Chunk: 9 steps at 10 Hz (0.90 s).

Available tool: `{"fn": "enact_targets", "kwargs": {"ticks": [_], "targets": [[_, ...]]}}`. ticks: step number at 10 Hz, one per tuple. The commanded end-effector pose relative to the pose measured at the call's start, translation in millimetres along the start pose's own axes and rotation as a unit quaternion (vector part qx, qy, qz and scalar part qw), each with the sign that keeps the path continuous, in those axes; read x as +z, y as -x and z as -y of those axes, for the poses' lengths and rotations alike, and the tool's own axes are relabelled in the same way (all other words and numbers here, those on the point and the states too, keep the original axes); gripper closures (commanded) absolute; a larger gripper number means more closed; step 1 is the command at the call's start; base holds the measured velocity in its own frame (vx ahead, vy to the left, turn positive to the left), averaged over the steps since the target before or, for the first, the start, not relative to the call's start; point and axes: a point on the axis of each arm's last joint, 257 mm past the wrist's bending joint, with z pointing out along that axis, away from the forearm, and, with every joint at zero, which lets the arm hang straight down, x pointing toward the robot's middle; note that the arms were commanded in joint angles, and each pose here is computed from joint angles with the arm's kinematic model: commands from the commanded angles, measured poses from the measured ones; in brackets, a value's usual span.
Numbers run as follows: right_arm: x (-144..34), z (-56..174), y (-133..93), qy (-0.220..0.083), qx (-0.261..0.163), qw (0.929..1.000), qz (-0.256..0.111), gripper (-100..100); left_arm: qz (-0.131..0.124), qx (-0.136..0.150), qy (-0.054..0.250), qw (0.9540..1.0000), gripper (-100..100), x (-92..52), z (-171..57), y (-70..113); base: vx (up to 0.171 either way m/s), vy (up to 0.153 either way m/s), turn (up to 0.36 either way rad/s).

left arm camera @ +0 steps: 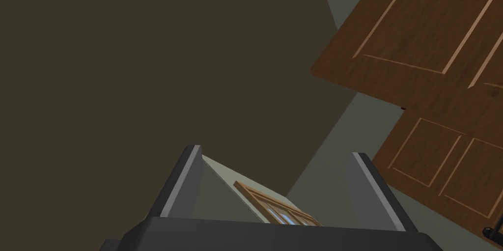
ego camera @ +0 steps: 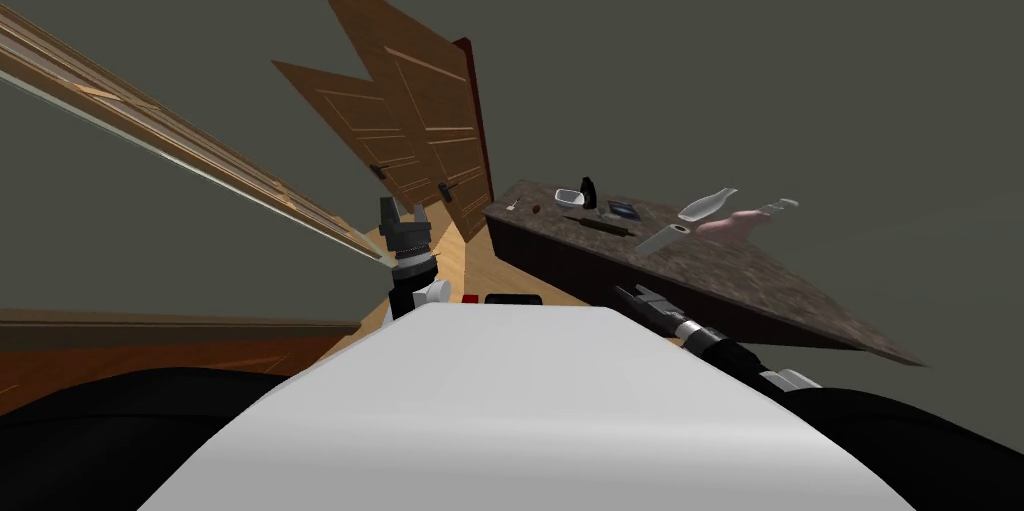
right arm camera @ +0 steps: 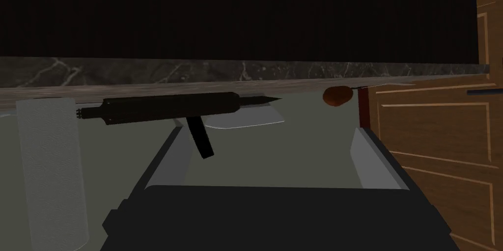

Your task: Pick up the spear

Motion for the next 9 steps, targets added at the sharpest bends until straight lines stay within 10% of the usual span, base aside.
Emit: {"fn": "enact_targets", "kwargs": {"ticks": [1,7,9], "targets": [[-15.2,18.8,-20.0,-0.011,-0.028,0.9988,-0.040,-100,0.000,0.000,0.000,1.0000,0,0.0,0.0,0.0,0.031,0.092,0.130],[-55.9,71.2,-57.2,-0.025,-0.111,0.9827,-0.146,-100,0.000,0.000,0.000,1.0000,0,0.0,0.0,0.0,0.027,0.098,0.131],[-85.3,99.3,-79.1,-0.034,-0.148,0.9670,-0.204,-100,0.000,0.000,0.000,1.0000,0,0.0,0.0,0.0,0.069,0.053,0.187]]}}
